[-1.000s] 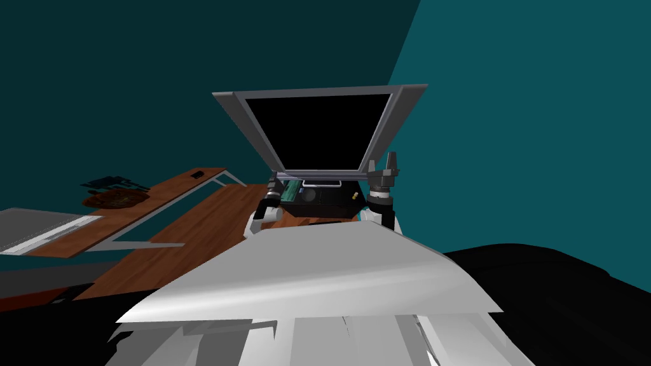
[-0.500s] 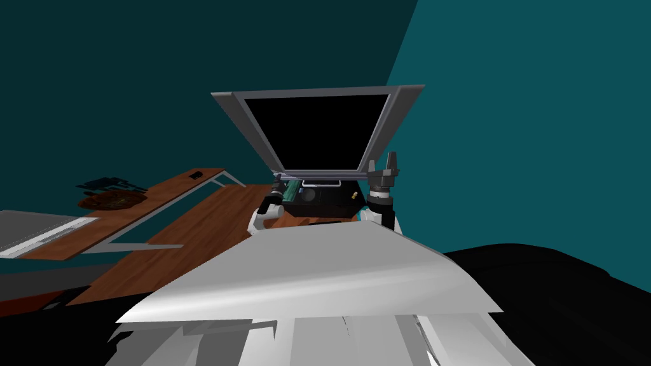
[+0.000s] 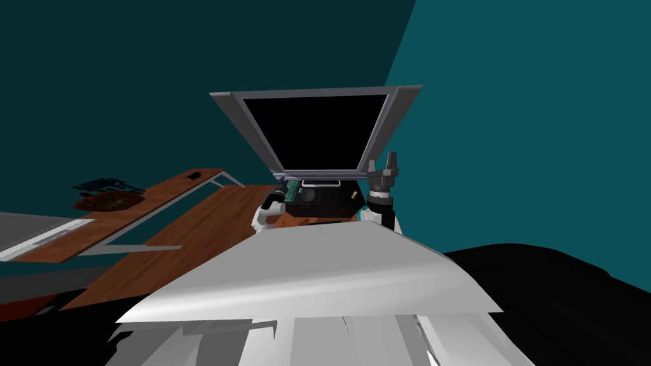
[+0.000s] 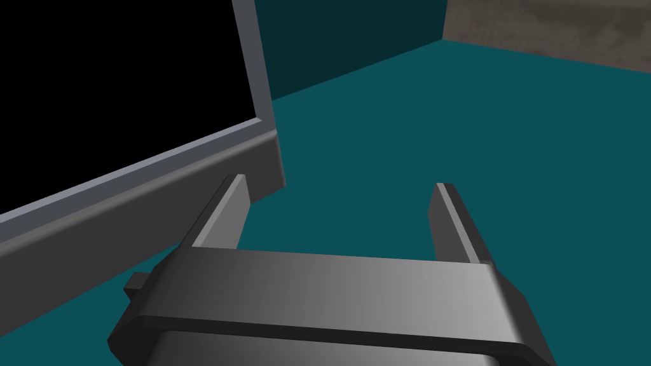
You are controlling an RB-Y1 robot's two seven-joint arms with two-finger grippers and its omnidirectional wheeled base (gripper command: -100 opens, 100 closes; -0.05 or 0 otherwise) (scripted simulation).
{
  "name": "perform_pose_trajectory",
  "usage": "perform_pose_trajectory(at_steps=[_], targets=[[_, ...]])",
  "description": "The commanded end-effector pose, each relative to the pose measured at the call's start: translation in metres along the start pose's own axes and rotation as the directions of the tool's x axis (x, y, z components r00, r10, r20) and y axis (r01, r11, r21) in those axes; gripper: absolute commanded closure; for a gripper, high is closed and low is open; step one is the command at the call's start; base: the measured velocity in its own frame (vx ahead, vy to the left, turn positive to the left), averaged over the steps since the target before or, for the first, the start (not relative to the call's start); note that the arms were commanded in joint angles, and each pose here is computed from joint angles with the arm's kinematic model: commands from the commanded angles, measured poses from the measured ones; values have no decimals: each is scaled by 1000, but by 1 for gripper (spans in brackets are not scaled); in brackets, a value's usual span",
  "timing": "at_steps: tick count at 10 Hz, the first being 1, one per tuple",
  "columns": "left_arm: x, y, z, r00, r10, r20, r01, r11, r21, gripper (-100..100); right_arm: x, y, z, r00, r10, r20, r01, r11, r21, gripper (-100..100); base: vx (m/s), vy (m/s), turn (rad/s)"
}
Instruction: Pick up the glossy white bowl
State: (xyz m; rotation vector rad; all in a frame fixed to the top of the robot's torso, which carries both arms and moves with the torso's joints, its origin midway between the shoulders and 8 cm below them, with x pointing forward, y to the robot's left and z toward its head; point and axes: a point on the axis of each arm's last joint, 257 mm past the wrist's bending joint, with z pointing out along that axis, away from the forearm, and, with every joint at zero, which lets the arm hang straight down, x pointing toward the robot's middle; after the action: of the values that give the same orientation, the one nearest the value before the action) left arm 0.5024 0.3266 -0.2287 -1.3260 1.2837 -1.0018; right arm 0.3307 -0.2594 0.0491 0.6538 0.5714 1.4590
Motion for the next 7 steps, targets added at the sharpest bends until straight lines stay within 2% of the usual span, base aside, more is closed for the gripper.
perform_pose_trajectory(at_steps=[1, 2, 3, 4, 5, 6, 7], targets=[[1, 22, 8, 1000, -8, 1, 8, 998, -70, -100, 0, 0, 0, 1000, 0, 0, 0, 1000, 0, 0, -1, -5, -15], [1, 24, 8, 1000, -8, 2, 8, 997, -79, -100, 0, 0, 0, 1000, 0, 0, 0, 1000, 0, 0, 1, -5, -12], [3, 40, 14, 1000, -15, 3, 16, 991, -131, -100, 0, 0, 0, 1000, 0, 0, 0, 1000, 0, 0, 3, -6, -15], [2, 43, 14, 1000, -15, 4, 16, 990, -142, -100, 0, 0, 0, 1000, 0, 0, 0, 1000, 0, 0, 3, -5, -10], [4, 57, 18, 1000, -23, 6, 24, 981, -193, -100, 0, 0, 0, 1000, 0, 0, 0, 1000, 0, 0, 7, -9, -14], [4, 62, 18, 1000, -23, 7, 24, 979, -204, -100, 0, 0, 0, 1000, 0, 0, 0, 1000, 0, 0, 7, -7, -9], [6, 75, 22, 999, -31, 9, 33, 967, -251, -100, 0, 0, 0, 1000, 0, 0, 0, 1000, 0, 0, 8, -9, -13]])
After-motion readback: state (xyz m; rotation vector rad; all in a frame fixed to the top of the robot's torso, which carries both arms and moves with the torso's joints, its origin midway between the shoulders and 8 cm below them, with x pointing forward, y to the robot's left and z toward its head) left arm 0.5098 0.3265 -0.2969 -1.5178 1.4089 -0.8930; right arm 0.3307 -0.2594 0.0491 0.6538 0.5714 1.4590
